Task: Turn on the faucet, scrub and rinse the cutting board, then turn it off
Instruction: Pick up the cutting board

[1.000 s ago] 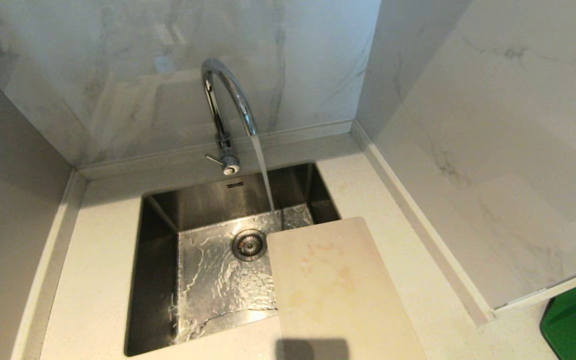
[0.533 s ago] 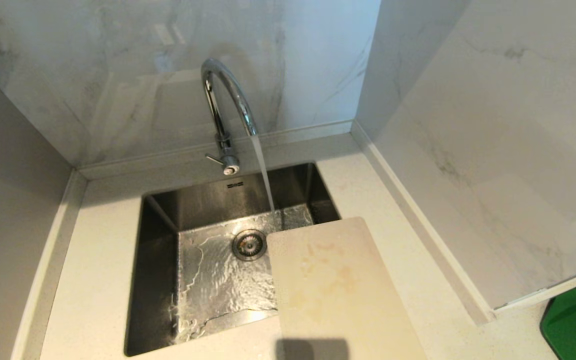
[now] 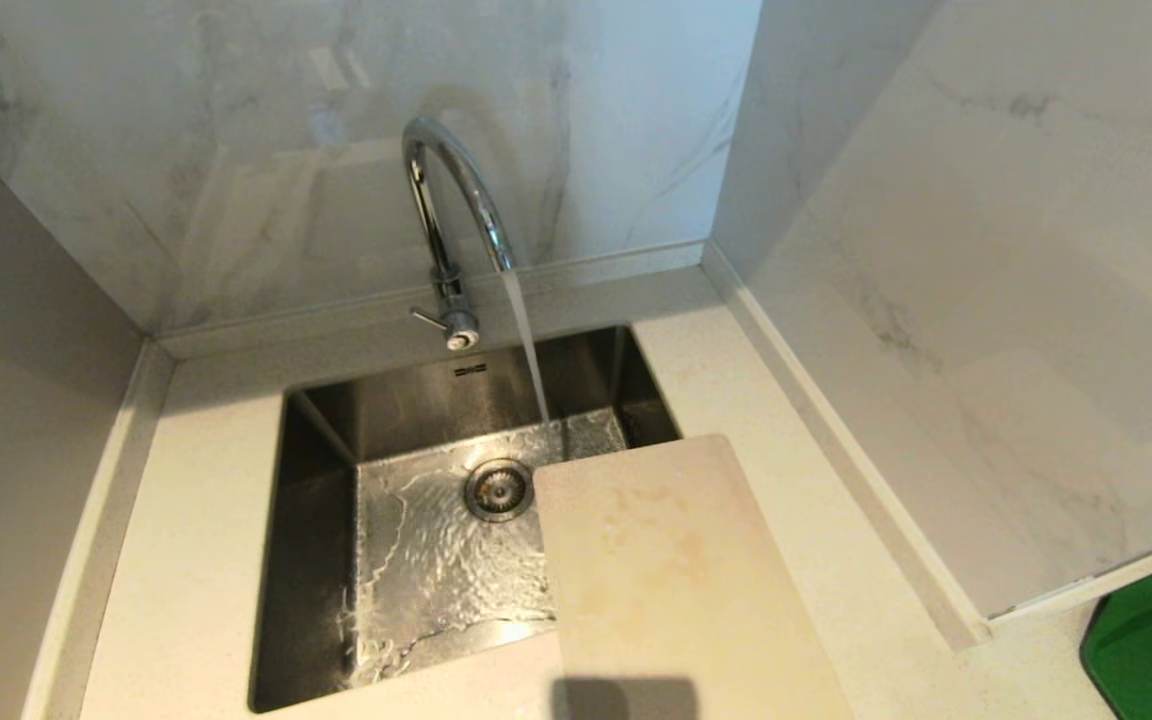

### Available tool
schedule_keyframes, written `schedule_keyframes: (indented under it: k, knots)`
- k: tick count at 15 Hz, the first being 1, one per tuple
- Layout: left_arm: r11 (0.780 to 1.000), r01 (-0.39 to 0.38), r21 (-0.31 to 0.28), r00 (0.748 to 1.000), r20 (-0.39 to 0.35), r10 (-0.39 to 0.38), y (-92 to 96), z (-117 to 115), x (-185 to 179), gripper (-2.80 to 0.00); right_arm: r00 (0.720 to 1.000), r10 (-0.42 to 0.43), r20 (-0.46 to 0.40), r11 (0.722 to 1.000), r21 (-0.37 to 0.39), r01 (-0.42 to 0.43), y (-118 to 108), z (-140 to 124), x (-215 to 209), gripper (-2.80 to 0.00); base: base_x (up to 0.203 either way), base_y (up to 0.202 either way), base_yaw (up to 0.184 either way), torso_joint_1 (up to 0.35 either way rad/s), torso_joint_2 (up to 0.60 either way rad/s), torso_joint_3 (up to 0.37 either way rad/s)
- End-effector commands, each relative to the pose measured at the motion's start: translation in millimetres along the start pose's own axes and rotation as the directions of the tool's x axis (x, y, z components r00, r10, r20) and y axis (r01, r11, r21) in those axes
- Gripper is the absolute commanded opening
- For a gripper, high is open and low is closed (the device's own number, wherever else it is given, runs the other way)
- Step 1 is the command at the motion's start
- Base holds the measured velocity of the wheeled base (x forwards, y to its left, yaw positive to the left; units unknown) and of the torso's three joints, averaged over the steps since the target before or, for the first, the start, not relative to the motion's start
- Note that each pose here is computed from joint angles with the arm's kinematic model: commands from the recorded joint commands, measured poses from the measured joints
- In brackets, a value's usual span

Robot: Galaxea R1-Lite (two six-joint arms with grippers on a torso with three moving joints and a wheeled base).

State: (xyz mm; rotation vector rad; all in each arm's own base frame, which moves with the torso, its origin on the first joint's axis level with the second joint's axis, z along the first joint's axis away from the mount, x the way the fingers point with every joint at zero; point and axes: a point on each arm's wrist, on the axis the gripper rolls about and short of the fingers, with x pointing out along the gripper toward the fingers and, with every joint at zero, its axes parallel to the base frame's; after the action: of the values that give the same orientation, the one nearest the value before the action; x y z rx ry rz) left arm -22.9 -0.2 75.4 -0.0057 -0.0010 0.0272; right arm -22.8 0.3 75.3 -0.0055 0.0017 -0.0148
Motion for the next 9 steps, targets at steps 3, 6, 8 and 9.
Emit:
schedule_keyframes:
  k: [3,6,8,9]
  knots:
    - [1.000,0.000,0.000,1.000,0.001,0.000,0.0,-0.9,0.0,-2.80,1.000,0.001,0.000,1.000,0.001,-0.001,0.0,-0.1,0.0,-2.80,-0.021,0.000,-0.011,0.007,0.00,0.001]
    - [1.000,0.000,0.000,1.000,0.002,0.000,0.0,-0.5,-0.1,-2.80,1.000,0.000,0.000,1.000,0.001,0.000,0.0,-0.3,0.0,-2.80,-0.215,0.000,0.025,-0.004,0.01,0.000]
    - [1.000,0.000,0.000,1.000,0.000,0.000,0.0,-0.9,0.0,-2.80,1.000,0.000,-0.001,1.000,0.001,0.000,0.0,-0.4,0.1,-2.80,-0.183,0.000,-0.013,-0.002,0.00,0.003]
    - [1.000,0.000,0.000,1.000,0.002,0.000,0.0,-0.6,-0.1,-2.80,1.000,0.001,0.000,1.000,0.001,-0.001,0.0,0.0,0.0,-2.80,-0.173,0.000,-0.015,-0.001,0.00,0.007]
